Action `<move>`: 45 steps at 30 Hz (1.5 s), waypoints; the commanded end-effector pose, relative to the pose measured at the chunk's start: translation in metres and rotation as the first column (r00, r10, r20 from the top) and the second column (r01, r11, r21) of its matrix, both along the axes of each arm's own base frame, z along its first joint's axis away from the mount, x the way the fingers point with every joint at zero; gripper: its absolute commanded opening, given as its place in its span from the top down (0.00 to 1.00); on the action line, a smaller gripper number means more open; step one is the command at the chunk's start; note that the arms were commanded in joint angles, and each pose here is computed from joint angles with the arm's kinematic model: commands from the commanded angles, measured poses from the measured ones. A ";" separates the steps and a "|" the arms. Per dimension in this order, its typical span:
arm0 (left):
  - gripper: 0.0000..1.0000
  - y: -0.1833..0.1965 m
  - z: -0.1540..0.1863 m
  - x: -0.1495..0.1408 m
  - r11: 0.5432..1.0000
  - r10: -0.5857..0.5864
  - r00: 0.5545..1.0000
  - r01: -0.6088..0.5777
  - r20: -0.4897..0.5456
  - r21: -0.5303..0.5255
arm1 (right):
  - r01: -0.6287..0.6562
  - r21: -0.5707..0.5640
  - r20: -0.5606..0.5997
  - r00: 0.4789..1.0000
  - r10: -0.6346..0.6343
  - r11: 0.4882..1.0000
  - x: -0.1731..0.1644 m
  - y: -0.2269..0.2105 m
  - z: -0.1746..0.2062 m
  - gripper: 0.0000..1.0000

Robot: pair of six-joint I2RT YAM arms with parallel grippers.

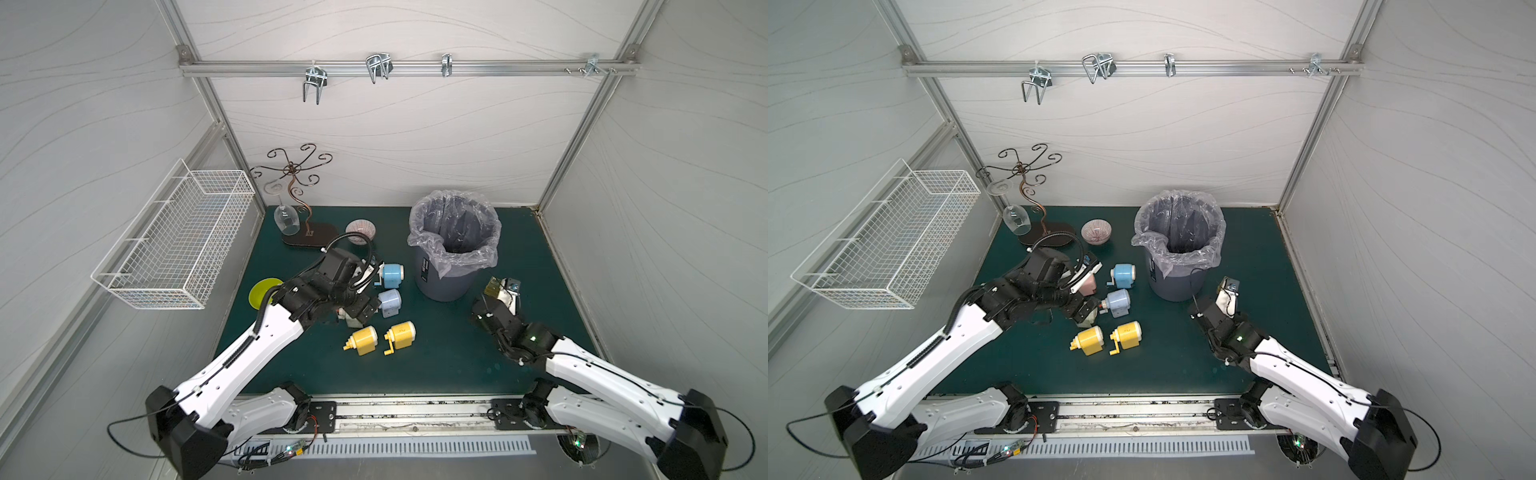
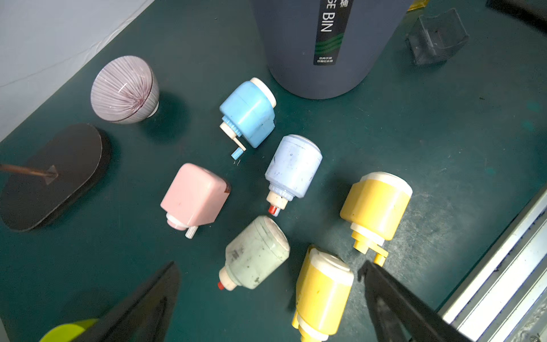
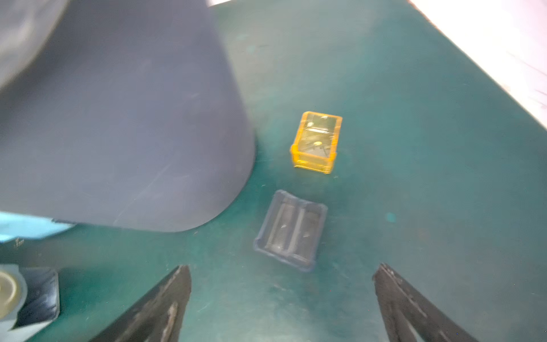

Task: Take out the pencil sharpener tray and clean the shavings
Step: Pick up the pencil sharpener from the center of the board.

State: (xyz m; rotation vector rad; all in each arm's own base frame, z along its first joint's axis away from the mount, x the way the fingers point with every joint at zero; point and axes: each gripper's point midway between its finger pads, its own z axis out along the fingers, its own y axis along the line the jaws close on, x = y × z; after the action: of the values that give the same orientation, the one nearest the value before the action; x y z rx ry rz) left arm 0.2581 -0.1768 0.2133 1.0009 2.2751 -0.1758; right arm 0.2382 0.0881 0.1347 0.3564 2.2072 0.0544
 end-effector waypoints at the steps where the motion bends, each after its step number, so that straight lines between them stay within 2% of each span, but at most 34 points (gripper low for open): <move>1: 0.01 -0.023 0.007 0.008 0.989 -0.145 0.989 0.144 -0.042 -0.021 | -0.009 0.020 -0.055 0.998 0.010 1.000 -0.006 -0.018 0.008 0.03; 6: 0.01 -0.037 -0.012 0.040 0.959 -0.279 0.953 0.282 -0.119 0.018 | -0.031 0.089 -0.009 0.999 0.032 0.996 -0.001 -0.035 0.038 0.04; 9: 0.01 -0.042 -0.014 0.051 0.918 -0.394 0.900 0.394 -0.185 -0.037 | -0.051 0.093 0.008 0.999 0.051 0.994 -0.001 -0.044 0.053 0.04; 14: 0.08 -0.043 -0.029 0.082 0.863 -0.483 0.840 0.504 -0.246 0.029 | -0.115 0.047 0.023 0.993 0.114 0.992 -0.007 -0.044 0.070 0.04; 18: 0.16 -0.044 -0.058 0.094 0.813 -0.533 0.785 0.578 -0.315 0.064 | -0.134 0.005 0.031 0.991 0.134 0.991 -0.016 -0.045 0.078 0.02; 23: 0.17 -0.049 -0.081 0.103 0.788 -0.539 0.765 0.606 -0.352 0.110 | -0.164 -0.032 0.054 0.985 0.166 0.986 -0.028 -0.047 0.084 0.01; 29: 0.15 -0.059 -0.100 0.124 0.772 -0.538 0.778 0.609 -0.324 0.180 | -0.209 -0.017 0.063 0.976 0.209 0.978 -0.036 -0.041 0.086 0.01; 41: 0.13 -0.081 -0.147 0.138 0.751 -0.562 0.752 0.638 -0.344 0.169 | -0.244 -0.031 0.061 0.968 0.245 0.969 -0.036 -0.035 0.087 0.01; 45: 0.15 -0.082 -0.157 0.139 0.745 -0.564 0.745 0.645 -0.355 0.171 | -0.246 -0.033 0.057 0.967 0.247 0.969 -0.036 -0.034 0.085 0.01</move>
State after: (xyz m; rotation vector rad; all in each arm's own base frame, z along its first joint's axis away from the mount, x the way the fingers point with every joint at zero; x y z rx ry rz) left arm 0.3941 -0.2500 0.0577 1.9429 2.2201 -0.2886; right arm 0.2033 0.0549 0.2170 0.0828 2.1770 0.1859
